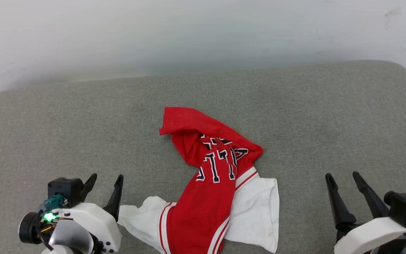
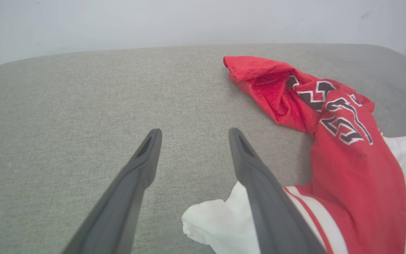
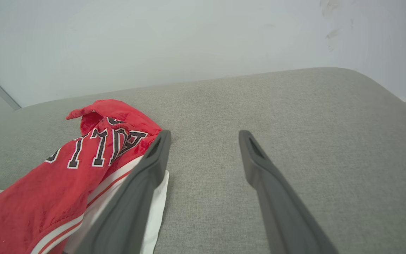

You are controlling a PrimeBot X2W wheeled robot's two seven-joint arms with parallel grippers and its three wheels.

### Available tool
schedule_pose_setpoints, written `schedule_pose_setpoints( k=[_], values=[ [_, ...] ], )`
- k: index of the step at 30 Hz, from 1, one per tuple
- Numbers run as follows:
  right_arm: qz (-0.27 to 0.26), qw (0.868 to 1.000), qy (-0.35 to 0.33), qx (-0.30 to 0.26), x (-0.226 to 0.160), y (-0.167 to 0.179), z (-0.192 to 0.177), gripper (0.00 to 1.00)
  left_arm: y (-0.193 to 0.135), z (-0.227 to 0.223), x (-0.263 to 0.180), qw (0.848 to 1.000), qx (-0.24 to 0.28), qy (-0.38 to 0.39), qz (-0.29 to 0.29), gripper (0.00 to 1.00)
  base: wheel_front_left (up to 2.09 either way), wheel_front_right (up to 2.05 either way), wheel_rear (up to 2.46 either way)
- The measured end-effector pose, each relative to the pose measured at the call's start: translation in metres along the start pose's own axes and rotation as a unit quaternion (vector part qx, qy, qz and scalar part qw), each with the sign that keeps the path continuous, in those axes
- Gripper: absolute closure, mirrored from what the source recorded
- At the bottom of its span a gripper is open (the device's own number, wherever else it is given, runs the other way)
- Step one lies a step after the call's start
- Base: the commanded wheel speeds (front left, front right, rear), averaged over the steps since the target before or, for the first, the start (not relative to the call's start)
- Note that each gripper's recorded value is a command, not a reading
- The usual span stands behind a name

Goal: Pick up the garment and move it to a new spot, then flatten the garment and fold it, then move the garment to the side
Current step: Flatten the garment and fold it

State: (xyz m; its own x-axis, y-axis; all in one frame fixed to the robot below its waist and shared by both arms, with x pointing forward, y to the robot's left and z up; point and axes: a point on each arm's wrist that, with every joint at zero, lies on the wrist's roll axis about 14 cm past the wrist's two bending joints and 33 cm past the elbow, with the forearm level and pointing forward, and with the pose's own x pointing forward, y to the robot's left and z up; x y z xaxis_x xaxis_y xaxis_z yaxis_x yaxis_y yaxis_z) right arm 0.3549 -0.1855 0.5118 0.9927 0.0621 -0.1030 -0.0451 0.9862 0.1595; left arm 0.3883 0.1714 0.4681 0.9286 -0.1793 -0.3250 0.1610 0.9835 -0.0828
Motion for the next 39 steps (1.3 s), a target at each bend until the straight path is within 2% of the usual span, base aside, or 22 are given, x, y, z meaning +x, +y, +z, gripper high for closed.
schedule_pose_setpoints(
  k=[5, 9, 15, 18, 22, 29, 37, 39],
  values=[
    [0.002, 1.000, 0.025, 0.014, -0.009, 0.002, -0.010, 0.00, -0.009, 0.040, -0.007, 0.994, 0.001, -0.107, -0.001, 0.00, 0.00, 0.00, 0.00],
    [0.002, 0.997, 0.072, 0.017, -0.016, -0.002, -0.026, 0.00, -0.015, 0.061, -0.015, 0.985, -0.002, -0.171, 0.000, 0.00, 0.00, 0.00, 0.00],
    [0.011, 0.984, 0.180, -0.005, -0.026, -0.009, -0.059, 0.00, -0.009, 0.070, -0.027, 0.978, 0.003, -0.206, 0.020, 0.00, 0.00, 0.00, 0.00],
    [0.035, 0.970, 0.241, -0.017, -0.029, -0.001, -0.075, 0.00, -0.004, 0.072, -0.032, 0.977, 0.006, -0.213, 0.033, 0.00, 0.00, 0.00, 0.00],
    [0.083, 0.944, 0.318, -0.033, -0.032, 0.021, -0.098, 0.00, 0.004, 0.070, -0.036, 0.975, 0.003, -0.216, 0.050, 0.00, 0.00, 0.00, 0.00],
    [0.161, 0.909, 0.379, -0.057, -0.015, 0.062, -0.124, 0.00, 0.013, 0.065, -0.035, 0.973, -0.010, -0.219, 0.067, 0.00, 0.00, 0.00, 0.00],
    [0.191, 0.860, 0.469, -0.066, -0.018, 0.077, -0.174, 0.00, 0.029, 0.049, -0.027, 0.976, -0.016, -0.198, 0.090, 0.00, 0.00, 0.00, 0.00],
    [0.195, 0.851, 0.483, -0.067, -0.021, 0.078, -0.180, 0.00, 0.031, 0.046, -0.027, 0.976, -0.018, -0.196, 0.094, 0.00, 0.00, 0.00, 0.00]
  ],
)
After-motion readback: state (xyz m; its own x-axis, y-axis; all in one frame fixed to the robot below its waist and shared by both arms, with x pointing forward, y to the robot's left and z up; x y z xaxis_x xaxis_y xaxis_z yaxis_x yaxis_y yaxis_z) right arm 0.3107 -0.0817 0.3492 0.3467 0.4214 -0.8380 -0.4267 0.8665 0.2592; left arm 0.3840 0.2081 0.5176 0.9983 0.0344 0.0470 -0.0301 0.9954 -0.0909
